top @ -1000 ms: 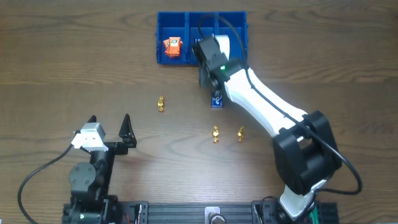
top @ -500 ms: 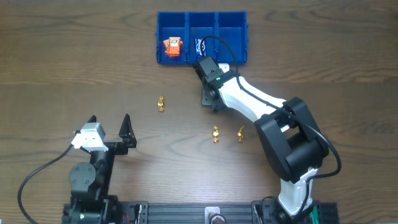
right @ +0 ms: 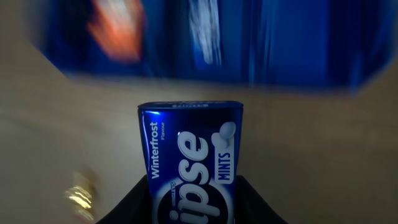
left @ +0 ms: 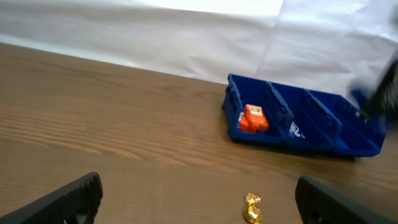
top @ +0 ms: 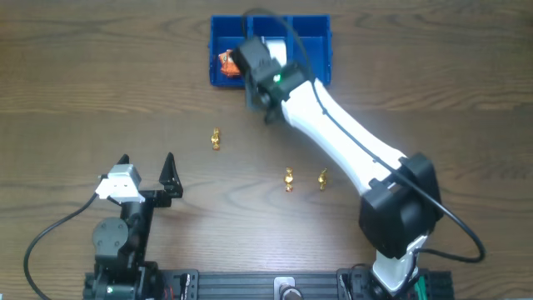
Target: Sort Candies Into Trays
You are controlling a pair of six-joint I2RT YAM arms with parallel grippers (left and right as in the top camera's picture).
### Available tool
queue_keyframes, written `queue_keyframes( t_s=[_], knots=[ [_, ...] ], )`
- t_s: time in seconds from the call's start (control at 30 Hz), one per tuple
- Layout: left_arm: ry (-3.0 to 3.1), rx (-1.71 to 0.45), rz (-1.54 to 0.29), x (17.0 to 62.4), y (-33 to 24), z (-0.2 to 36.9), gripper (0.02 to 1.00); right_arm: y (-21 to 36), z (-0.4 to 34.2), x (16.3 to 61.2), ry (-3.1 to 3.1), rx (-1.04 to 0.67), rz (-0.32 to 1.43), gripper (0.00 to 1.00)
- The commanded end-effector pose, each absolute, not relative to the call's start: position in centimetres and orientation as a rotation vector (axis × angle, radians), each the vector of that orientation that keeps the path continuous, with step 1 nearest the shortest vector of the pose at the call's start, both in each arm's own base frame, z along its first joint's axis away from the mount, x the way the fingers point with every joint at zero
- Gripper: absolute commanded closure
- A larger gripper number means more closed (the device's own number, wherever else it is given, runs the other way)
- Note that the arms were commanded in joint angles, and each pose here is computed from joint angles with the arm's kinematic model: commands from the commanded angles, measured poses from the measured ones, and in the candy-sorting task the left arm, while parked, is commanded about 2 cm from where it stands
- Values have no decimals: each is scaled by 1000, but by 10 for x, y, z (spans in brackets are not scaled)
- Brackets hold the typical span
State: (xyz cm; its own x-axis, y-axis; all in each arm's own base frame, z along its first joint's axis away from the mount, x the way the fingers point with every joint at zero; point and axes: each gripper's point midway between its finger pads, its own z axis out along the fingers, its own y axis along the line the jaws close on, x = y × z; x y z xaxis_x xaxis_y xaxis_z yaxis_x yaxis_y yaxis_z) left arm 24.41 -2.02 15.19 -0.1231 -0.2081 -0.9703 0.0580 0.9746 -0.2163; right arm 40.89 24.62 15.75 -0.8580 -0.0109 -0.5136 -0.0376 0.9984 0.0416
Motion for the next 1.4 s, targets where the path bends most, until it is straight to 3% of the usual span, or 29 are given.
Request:
queue_keyframes(
  t_s=[0.03, 0.23, 0.33, 0.53, 0.73, 0.8, 1.0, 1.07, 1.23, 1.4],
  knots=[
    [1730, -98, -217, 243, -21, 136, 23, 238, 202, 470, 2464, -12, 24, 741],
    [1730, -98, -216, 243, -21, 136, 20, 232, 156, 536, 2432, 51, 58, 744],
    [1730, -98, -217, 243, -21, 136, 23, 229, 133, 543, 2456, 59, 37, 739],
    [1730, -98, -217, 243, -21, 136, 20, 232, 129, 544, 2454, 55, 41, 722],
    [1730, -98, -216, 243, -21, 136, 20, 243, 130, 542, 2445, 30, 53, 448],
    [1730, -98, -216, 243, -21, 136, 20, 247, 131, 541, 2443, 23, 57, 408],
    [1730, -98, -216, 243, -21, 136, 20, 299, 132, 493, 2497, -134, 70, 364],
    [1730, -98, -216, 243, -21, 136, 20, 329, 124, 453, 2566, -191, 75, 360],
    [1730, -98, -217, 243, -21, 136, 20, 379, 84, 379, 2738, -219, 126, 364],
    [1730, -98, -216, 243, -21, 136, 20, 385, 28, 359, 2858, -189, 79, 373]
  ],
)
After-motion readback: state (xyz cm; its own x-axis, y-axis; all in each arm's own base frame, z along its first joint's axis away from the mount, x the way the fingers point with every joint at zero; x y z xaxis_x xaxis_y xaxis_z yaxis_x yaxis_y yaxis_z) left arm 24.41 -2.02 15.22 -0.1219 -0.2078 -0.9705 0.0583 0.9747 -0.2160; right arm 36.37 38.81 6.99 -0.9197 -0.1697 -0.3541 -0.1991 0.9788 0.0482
